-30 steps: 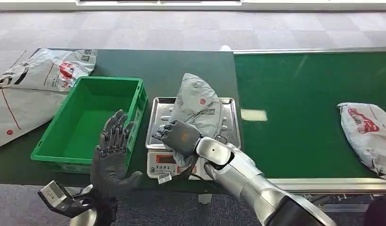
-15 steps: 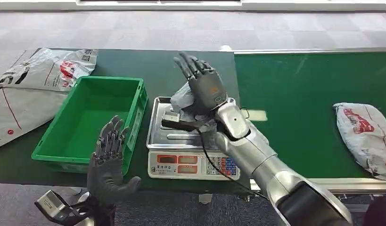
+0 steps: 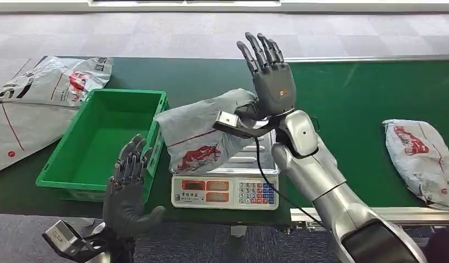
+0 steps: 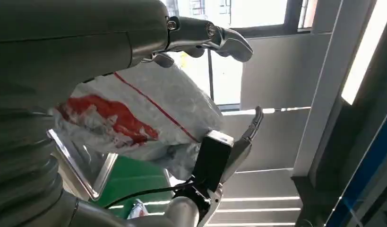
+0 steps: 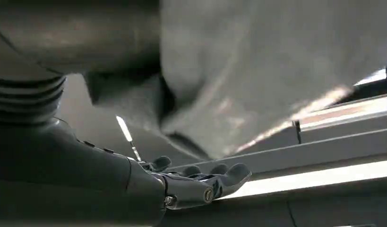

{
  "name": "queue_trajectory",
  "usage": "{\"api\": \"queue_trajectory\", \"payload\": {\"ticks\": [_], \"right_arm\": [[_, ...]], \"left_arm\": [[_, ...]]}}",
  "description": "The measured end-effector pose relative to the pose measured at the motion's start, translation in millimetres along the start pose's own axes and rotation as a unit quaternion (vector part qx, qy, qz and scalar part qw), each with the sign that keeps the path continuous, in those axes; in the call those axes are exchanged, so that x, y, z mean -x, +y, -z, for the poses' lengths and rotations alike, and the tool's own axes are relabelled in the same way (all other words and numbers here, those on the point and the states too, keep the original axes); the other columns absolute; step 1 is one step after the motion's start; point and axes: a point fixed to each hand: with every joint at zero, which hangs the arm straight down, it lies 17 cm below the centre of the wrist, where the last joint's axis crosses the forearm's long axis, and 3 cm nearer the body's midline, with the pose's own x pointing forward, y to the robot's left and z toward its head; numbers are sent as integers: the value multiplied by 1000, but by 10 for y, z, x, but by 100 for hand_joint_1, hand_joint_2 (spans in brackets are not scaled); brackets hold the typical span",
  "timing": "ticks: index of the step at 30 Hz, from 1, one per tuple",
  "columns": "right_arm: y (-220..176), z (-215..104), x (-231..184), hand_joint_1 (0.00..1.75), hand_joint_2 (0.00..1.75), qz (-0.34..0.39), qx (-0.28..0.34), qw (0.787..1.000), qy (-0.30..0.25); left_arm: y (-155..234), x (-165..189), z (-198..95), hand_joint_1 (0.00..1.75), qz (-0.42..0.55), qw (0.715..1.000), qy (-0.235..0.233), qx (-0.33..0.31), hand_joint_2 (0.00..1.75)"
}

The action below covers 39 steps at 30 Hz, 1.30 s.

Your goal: Moved the parcel from conveyor to table for the left to box.

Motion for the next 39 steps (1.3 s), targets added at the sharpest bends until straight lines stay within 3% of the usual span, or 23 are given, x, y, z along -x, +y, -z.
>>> {"api": "queue_trajectory", "payload": {"ticks": [14, 25, 28, 32, 35, 39], "right_arm": [[-63, -99, 145, 0, 0, -4, 6, 1000, 12], [323, -260, 338, 0, 0, -6, -100, 994, 50], [858, -555, 655, 0, 0, 6, -250, 958, 143], [1577, -1336, 771, 0, 0, 44, -478, 862, 163], [1726, -1635, 814, 0, 0, 52, -521, 835, 170], [1794, -1822, 880, 0, 0, 52, -547, 816, 180]], "left_arm": [[3, 22, -6, 0, -1, 1000, 3, -1, 175], [10, -16, -8, 0, 6, 1000, -1, -4, 175], [11, -42, -19, 0, 13, 1000, -2, -6, 175], [-1, -32, -51, 0, 9, 1000, 2, -5, 175], [3, -26, -56, 0, 9, 1000, 3, -5, 175], [4, -17, -61, 0, 9, 1000, 5, -5, 175]]}}
